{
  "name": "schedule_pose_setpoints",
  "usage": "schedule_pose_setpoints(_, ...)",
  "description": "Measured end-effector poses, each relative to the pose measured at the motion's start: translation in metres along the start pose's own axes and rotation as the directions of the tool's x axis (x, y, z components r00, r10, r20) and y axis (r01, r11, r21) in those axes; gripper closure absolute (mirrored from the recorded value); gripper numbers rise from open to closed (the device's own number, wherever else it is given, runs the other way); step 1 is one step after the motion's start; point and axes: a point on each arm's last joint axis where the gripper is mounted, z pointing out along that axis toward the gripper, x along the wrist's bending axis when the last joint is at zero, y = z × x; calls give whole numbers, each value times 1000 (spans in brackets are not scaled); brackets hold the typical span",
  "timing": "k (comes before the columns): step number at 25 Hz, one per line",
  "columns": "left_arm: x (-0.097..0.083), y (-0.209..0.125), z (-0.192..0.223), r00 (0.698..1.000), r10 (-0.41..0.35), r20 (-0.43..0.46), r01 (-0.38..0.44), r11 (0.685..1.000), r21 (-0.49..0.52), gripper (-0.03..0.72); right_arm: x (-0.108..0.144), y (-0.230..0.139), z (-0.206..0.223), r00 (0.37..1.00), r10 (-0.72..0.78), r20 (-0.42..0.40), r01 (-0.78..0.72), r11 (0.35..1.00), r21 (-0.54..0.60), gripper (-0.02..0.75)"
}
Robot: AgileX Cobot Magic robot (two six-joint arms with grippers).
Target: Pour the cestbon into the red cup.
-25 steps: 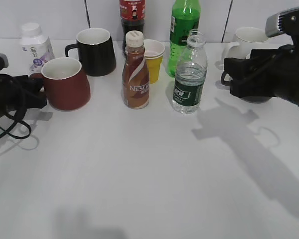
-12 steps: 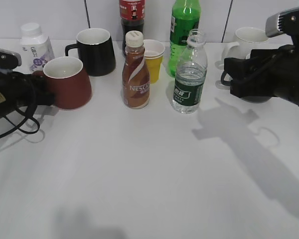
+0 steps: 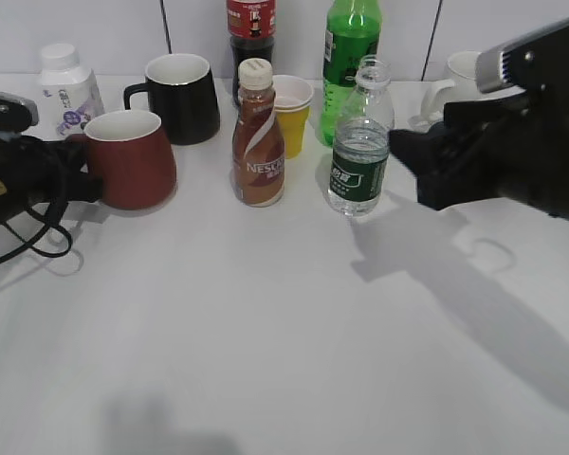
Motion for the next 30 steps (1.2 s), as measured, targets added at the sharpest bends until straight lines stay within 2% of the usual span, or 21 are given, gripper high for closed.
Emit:
schedule_pose_setpoints(3,-1,11,-12,1000,14,1,-14,1000,-21,649,2,-12,10,999,29,-24,-29,999,25,111)
schedule_pose_setpoints(5,-1,20,-23,1000,18,-2,-18,999,-46,648,2,-20,18,998,57,-23,-56,998,27,87)
schedule_pose_setpoints(10,-4,45,-54,999,40,-6,-41,993,-111,650,2,-40,38,995,88,-38,-87,996,26,85)
schedule_pose_setpoints(15,-13,62,-81,998,67,5,-66,995,-77,650,2,-59,62,994,101,-47,-98,994,55,85)
schedule_pose_setpoints(21,-36,82,-100,990,122,76,-116,990,-81,650,-5,-62,90,990,140,-1,-140,990,35,85)
schedule_pose_setpoints(28,-65,82,-107,969,166,182,-162,986,-34,650,-9,-62,121,991,136,0,-136,991,13,95)
schedule_pose_setpoints(30,-74,81,-108,960,176,216,-172,984,-37,650,-10,-67,129,991,134,1,-134,990,33,123)
